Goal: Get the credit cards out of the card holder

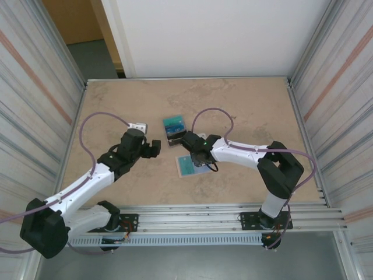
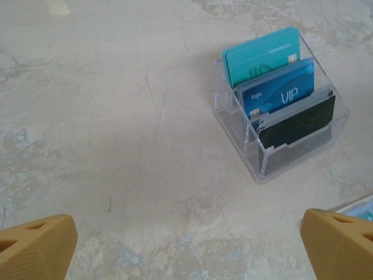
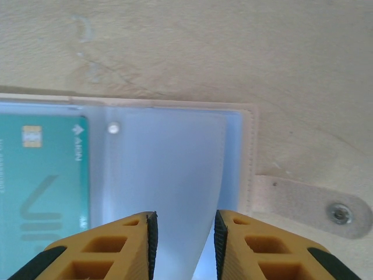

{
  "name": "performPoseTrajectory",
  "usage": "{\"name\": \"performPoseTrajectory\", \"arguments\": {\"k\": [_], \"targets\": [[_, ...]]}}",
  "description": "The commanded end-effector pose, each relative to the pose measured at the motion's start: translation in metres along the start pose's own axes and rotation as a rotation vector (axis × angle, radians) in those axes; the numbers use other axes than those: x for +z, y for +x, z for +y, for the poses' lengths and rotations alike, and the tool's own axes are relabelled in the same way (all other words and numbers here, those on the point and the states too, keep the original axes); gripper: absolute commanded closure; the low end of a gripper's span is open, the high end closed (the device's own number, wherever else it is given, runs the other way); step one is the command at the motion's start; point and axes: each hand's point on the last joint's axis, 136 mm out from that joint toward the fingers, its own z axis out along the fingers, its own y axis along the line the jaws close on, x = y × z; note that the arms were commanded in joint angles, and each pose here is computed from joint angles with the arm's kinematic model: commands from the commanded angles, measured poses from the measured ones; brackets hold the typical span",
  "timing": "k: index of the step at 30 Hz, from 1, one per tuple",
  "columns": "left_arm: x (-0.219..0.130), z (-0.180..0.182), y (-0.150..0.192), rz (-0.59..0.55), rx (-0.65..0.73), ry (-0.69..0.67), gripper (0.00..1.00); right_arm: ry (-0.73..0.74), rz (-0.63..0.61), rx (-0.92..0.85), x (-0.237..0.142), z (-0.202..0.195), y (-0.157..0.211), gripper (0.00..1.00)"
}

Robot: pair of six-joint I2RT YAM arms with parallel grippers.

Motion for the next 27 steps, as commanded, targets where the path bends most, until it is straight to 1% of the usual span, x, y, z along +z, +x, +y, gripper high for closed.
{"name": "performPoseTrajectory", "arguments": {"k": [1, 8, 11, 15, 18, 21, 24, 27], "targets": [[-0.003, -0.002, -0.003, -0.015, 0.021, -0.051, 0.01, 0.026, 0.009, 0.046, -0.002, -0.016, 0.005, 0.67], [0.007, -0.036, 0.027, 0.045, 0.037, -0.019, 0.01, 0.005, 0.042, 0.076, 0.006, -0.022, 0.011, 0.68], [0.013, -0.05, 0.042, 0.088, 0.042, -0.007, 0.01, -0.018, 0.03, 0.091, 0.0, -0.023, 0.006, 0.68], [0.022, -0.059, 0.061, 0.15, 0.04, -0.001, 0.01, -0.067, 0.0, 0.124, -0.013, -0.026, -0.005, 0.69], [0.028, -0.067, 0.072, 0.181, 0.037, 0.028, 0.01, -0.141, -0.017, 0.156, -0.022, -0.023, -0.01, 0.7], [0.034, -0.072, 0.084, 0.222, 0.048, 0.042, 0.01, -0.254, -0.025, 0.19, -0.03, -0.014, -0.015, 0.7], [0.039, -0.077, 0.094, 0.251, 0.07, 0.043, 0.01, -0.375, -0.003, 0.214, -0.033, 0.0, -0.016, 0.7], [0.044, -0.082, 0.1, 0.265, 0.094, 0.041, 0.01, -0.461, 0.027, 0.231, -0.03, 0.012, -0.017, 0.71]]}}
